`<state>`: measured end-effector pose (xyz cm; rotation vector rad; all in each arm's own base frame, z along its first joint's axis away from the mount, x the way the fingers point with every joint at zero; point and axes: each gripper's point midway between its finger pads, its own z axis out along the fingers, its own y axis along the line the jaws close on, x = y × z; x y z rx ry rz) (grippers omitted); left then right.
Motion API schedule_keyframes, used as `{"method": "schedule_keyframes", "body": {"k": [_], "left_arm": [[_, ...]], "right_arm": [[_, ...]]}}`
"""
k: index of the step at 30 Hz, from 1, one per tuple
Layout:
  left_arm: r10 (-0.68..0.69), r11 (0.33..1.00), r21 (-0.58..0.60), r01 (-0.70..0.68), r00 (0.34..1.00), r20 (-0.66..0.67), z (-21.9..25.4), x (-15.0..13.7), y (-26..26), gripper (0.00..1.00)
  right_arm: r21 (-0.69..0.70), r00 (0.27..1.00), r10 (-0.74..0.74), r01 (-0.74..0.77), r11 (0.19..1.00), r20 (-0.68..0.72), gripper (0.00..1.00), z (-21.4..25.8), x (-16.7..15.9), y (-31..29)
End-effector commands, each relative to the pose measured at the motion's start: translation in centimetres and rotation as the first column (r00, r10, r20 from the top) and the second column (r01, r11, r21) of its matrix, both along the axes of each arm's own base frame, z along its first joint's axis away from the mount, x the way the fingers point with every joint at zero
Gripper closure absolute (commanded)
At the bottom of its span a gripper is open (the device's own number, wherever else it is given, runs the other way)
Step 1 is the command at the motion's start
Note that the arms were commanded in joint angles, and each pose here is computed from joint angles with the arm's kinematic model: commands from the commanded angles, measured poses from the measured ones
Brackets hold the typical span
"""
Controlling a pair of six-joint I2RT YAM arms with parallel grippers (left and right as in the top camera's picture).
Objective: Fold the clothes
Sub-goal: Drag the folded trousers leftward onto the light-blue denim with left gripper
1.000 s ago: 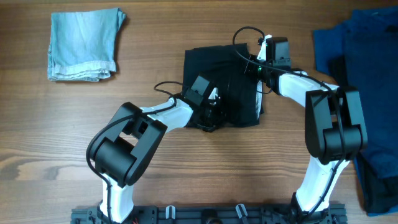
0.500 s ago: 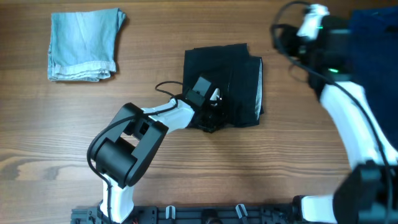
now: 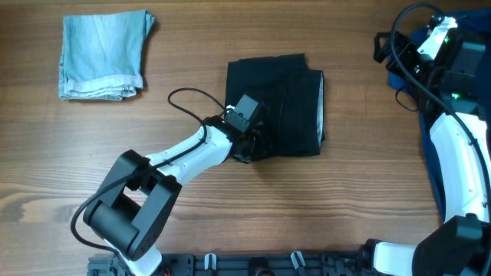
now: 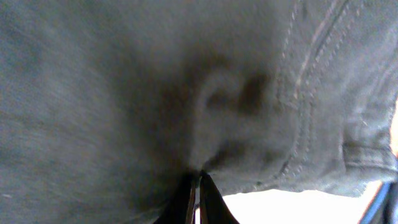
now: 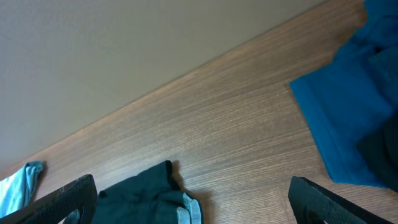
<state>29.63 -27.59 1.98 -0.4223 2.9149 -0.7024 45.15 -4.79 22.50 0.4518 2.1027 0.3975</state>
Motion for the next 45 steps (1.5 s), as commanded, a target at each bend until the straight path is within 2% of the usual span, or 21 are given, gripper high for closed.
{"method": "schedule_keyframes", "body": {"k": [1,3,7,12,15,17,20,22,26,28,31,32,34,36,40,45], "left_arm": [[0.017,0.992,0.122,-0.021,0.999,0.036,-1.6,0.6,2.1,0.95],[0.015,0.982,0.189,-0.022,0.999,0.041,-2.0,0.5,3.5,0.94],[0.022,0.967,0.252,-0.025,1.000,0.012,-2.5,0.7,6.3,0.88],[0.138,0.954,0.271,-0.130,0.990,-0.011,-2.7,2.5,10.7,0.88],[0.151,0.949,0.277,-0.148,0.988,0.012,-2.7,4.1,13.3,0.87],[0.139,0.950,0.272,-0.154,0.988,0.072,-2.3,6.2,15.4,0.83],[0.179,0.942,0.248,-0.225,0.964,0.195,-1.4,9.9,18.4,0.83],[0.214,0.931,0.238,-0.279,0.940,0.267,-0.7,11.8,19.8,0.83],[0.146,0.936,0.209,-0.285,0.851,0.504,2.7,17.0,21.2,0.80],[0.147,0.942,0.181,-0.283,0.831,0.537,4.3,18.1,20.8,0.84],[0.115,0.969,0.132,-0.211,0.850,0.515,7.7,17.6,17.8,0.91],[0.125,0.977,0.092,-0.193,0.864,0.488,8.9,16.9,16.3,0.96],[0.119,0.993,-0.030,-0.117,0.905,0.408,10.4,14.1,11.5,0.96],[0.061,0.996,-0.086,-0.032,0.933,0.354,10.2,12.0,7.5,0.96],[-0.080,0.993,-0.062,0.106,0.941,0.329,8.1,8.7,1.1,0.96],[-0.097,0.994,-0.025,0.104,0.973,0.211,2.8,6.2,-2.0,0.96]], "right_arm": [[0.000,1.000,-0.006,0.006,1.000,-0.006,0.00,-0.3,0.1,-0.1],[0.001,1.000,-0.007,0.007,1.000,-0.006,0.00,-0.3,0.1,-0.1],[0.001,1.000,-0.007,0.007,1.000,-0.006,0.00,-0.3,0.1,-0.1],[0.001,1.000,-0.007,0.007,1.000,-0.006,0.00,-0.3,0.1,-0.1],[0.001,1.000,-0.007,0.007,1.000,-0.006,0.00,-0.3,0.1,-0.1],[0.001,1.000,-0.007,0.007,1.000,-0.006,0.00,-0.3,0.1,-0.1],[0.001,1.000,-0.007,0.007,1.000,-0.006,0.00,-0.3,0.1,-0.1],[0.001,1.000,-0.007,0.007,1.000,-0.006,0.00,-0.3,0.1,-0.1],[0.001,1.000,-0.007,0.007,1.000,-0.006,0.00,-0.3,0.1,-0.1],[0.001,1.000,-0.007,0.007,1.000,-0.006,0.00,-0.3,0.1,-0.1],[0.001,1.000,-0.007,0.007,1.000,-0.006,0.00,-0.3,0.1,-0.1],[0.001,1.000,-0.007,0.007,1.000,-0.006,0.00,-0.3,0.1,-0.1],[0.001,1.000,-0.007,0.007,1.000,-0.006,0.00,-0.3,0.1,-0.1],[0.001,1.000,-0.007,0.007,1.000,-0.006,0.00,-0.3,0.1,-0.1],[0.001,1.000,-0.007,0.007,1.000,-0.006,0.00,-0.3,0.1,-0.1],[0.001,1.000,-0.007,0.007,1.000,-0.006,0.00,-0.3,0.1,-0.1]]}}
